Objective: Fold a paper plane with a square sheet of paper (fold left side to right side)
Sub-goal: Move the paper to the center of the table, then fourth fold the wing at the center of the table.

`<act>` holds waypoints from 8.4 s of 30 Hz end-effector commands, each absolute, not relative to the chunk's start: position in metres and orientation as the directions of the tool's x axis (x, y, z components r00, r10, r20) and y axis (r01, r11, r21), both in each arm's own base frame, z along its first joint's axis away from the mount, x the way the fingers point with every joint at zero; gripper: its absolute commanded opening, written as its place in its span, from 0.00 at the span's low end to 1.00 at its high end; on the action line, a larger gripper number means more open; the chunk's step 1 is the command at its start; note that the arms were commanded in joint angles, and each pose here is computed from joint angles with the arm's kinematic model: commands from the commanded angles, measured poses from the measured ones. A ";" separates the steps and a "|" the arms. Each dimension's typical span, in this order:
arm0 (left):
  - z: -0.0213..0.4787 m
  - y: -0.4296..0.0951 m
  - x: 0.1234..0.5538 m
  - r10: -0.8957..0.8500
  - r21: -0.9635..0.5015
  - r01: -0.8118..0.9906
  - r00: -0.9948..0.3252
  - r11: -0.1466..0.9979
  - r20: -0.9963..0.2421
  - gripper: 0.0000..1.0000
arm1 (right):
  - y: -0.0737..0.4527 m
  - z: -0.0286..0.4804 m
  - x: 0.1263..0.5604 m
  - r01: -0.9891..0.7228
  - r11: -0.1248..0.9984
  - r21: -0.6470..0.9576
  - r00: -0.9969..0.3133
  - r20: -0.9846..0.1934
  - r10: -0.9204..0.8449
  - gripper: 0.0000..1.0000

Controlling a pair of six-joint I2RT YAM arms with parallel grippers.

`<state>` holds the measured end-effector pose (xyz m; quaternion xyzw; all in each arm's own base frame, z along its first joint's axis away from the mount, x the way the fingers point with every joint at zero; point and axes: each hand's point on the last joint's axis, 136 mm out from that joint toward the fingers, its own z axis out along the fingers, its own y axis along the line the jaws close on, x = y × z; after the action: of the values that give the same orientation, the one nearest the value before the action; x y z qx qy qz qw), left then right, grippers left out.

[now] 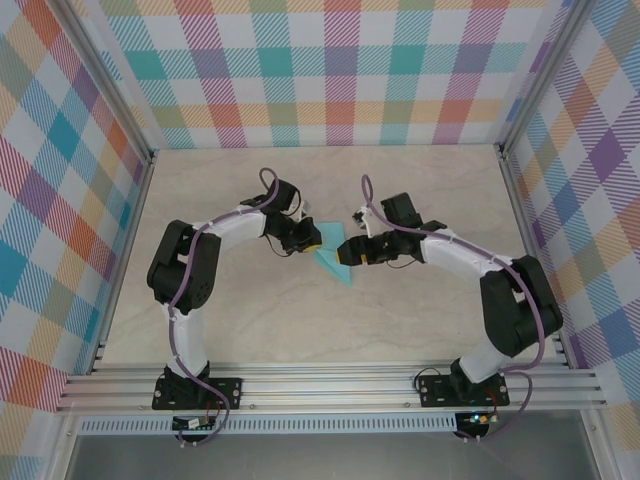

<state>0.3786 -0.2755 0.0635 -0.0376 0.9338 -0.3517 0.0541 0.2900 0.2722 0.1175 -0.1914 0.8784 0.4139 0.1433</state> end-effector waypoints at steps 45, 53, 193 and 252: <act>0.047 -0.300 0.354 -0.086 -0.725 -0.010 -0.994 0.688 -0.068 0.28 | 0.261 0.078 0.341 -0.447 0.732 0.514 -0.877 -0.412 -0.246 0.45; 0.049 -0.295 0.355 -0.093 -0.701 -0.007 -0.992 0.713 -0.084 0.18 | 0.262 0.111 0.316 -0.501 0.676 0.541 -0.852 -0.448 -0.273 0.52; 0.073 -0.291 0.367 -0.137 -0.768 -0.075 -0.990 0.636 -0.016 0.34 | 0.299 0.029 0.304 -0.503 0.654 0.565 -0.863 -0.364 -0.349 0.06; 0.023 -0.295 0.377 -0.137 -0.710 -0.125 -0.990 0.693 0.041 0.36 | 0.276 0.084 0.353 -0.340 0.469 0.815 -0.937 -0.338 -0.091 0.36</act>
<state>0.3793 -0.2933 0.0331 -0.0787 0.9134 -0.3994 0.0086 0.3418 0.2687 0.0654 -0.1347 0.8746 0.4485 0.1258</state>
